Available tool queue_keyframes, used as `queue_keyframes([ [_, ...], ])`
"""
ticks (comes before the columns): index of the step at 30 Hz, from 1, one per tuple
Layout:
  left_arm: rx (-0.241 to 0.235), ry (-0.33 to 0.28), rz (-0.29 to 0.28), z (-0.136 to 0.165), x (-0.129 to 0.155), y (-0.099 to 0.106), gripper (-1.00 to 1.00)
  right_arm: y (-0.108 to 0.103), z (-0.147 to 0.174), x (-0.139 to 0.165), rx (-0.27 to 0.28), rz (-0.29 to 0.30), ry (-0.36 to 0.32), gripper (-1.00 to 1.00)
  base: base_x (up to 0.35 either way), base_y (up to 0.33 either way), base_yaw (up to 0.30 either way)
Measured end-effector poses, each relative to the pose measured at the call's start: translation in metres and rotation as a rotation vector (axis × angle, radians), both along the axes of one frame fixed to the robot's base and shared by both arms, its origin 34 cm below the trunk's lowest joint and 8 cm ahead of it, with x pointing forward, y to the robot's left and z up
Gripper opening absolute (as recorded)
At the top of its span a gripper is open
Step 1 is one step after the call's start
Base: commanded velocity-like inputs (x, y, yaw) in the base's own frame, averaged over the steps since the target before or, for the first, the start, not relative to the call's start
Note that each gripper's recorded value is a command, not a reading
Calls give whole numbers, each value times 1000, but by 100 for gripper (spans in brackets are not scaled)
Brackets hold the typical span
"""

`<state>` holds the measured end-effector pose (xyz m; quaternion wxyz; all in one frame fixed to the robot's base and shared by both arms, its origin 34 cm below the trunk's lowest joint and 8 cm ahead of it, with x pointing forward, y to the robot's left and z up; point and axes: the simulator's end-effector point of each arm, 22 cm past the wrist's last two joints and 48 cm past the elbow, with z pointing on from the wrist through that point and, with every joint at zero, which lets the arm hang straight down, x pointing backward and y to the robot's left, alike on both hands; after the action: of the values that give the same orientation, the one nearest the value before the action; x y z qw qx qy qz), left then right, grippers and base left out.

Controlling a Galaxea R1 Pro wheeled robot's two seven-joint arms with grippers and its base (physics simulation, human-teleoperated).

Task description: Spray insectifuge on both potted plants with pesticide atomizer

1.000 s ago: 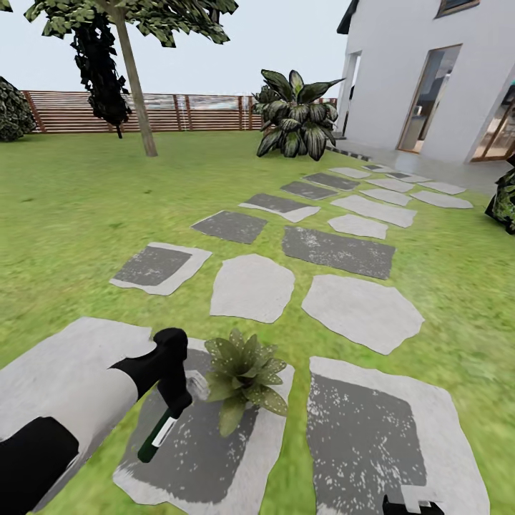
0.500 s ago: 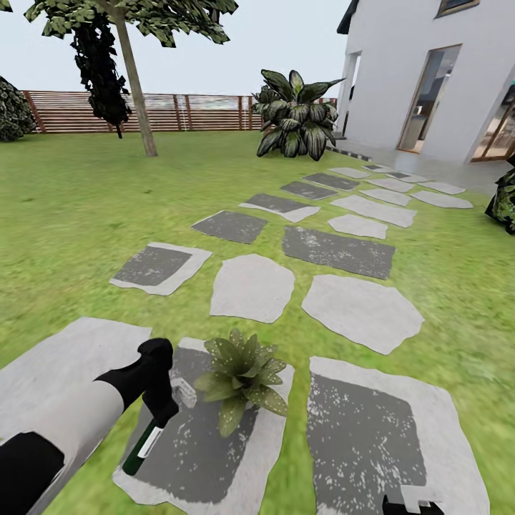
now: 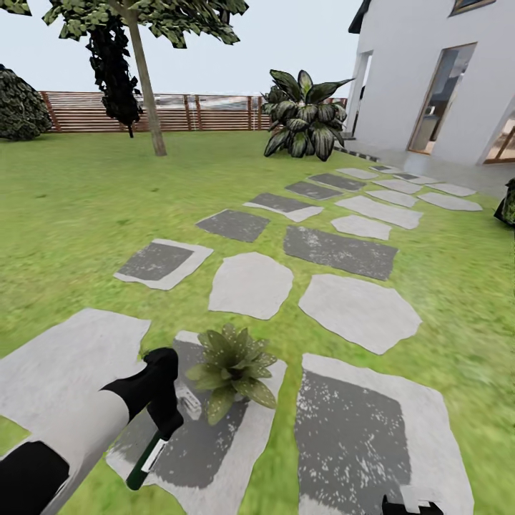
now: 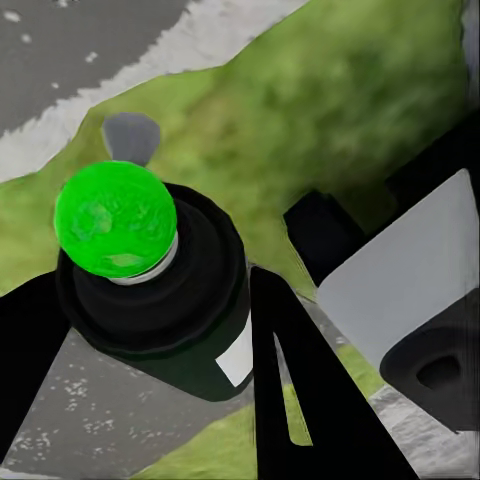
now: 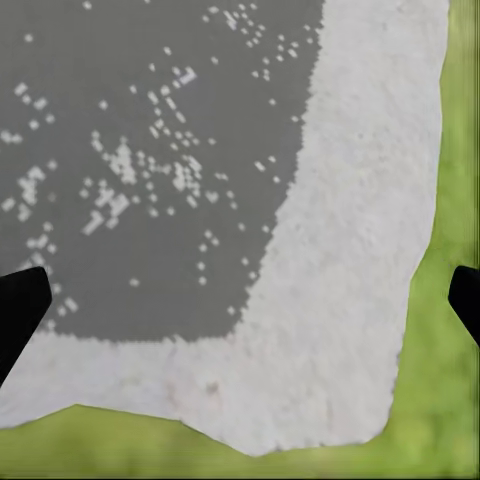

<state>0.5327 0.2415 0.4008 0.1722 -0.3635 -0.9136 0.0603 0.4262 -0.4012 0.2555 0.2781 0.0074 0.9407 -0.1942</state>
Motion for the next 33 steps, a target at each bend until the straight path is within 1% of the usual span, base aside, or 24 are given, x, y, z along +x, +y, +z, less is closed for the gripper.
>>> queue_keyframes([
  [1,-6,5,-7,-2,-4,-5,-100,0,0,0,0,0,0,100,-75,-50,1],
  [3,0,-8,-18,-3,-2,-7,-100,0,0,0,0,0,0,100,-39,-26,1],
  [6,36,-48,-31,-6,6,0,-100,0,0,0,1,1,1,100,-12,-8,0],
  [8,47,-58,-26,-7,8,3,-100,1,0,0,1,2,1,100,-3,-2,0],
  [10,49,-58,-8,-8,7,7,-100,2,0,0,2,2,1,100,-1,0,0],
  [11,43,-52,12,-12,2,9,-100,2,0,0,2,2,2,100,0,0,0],
  [12,41,-61,28,-15,1,10,-100,2,0,0,2,2,1,100,0,0,0],
  [14,59,-95,42,-19,6,16,-100,2,0,0,2,2,1,100,0,0,0],
  [15,78,-126,53,-21,12,22,-100,2,0,0,2,3,1,100,0,0,0],
  [16,79,-140,72,-22,15,23,-100,2,0,0,2,3,2,100,0,0,0],
  [17,70,-147,93,-23,16,22,-100,2,0,0,2,3,2,100,0,0,0],
  [18,46,-146,127,-26,13,18,-100,2,0,0,2,3,2,100,0,0,0],
  [20,15,-140,160,-29,9,11,-100,2,0,0,2,3,2,100,0,0,0],
  [21,-9,-135,179,-30,7,4,-100,2,0,0,2,3,2,100,0,0,0],
  [24,-49,-127,197,-30,5,-11,-100,2,0,0,2,3,2,100,0,0,0],
  [26,-66,-124,194,-31,4,-23,-100,2,0,0,2,3,1,100,0,0,0],
  [28,-65,-128,186,-31,4,-26,-100,1,0,0,1,2,0,100,0,0,0],
  [31,-38,-149,176,-35,4,-21,-100,1,0,0,1,3,1,100,0,0,0],
  [33,-31,-155,175,-36,5,-20,-100,1,0,0,1,3,0,100,0,0,0],
])
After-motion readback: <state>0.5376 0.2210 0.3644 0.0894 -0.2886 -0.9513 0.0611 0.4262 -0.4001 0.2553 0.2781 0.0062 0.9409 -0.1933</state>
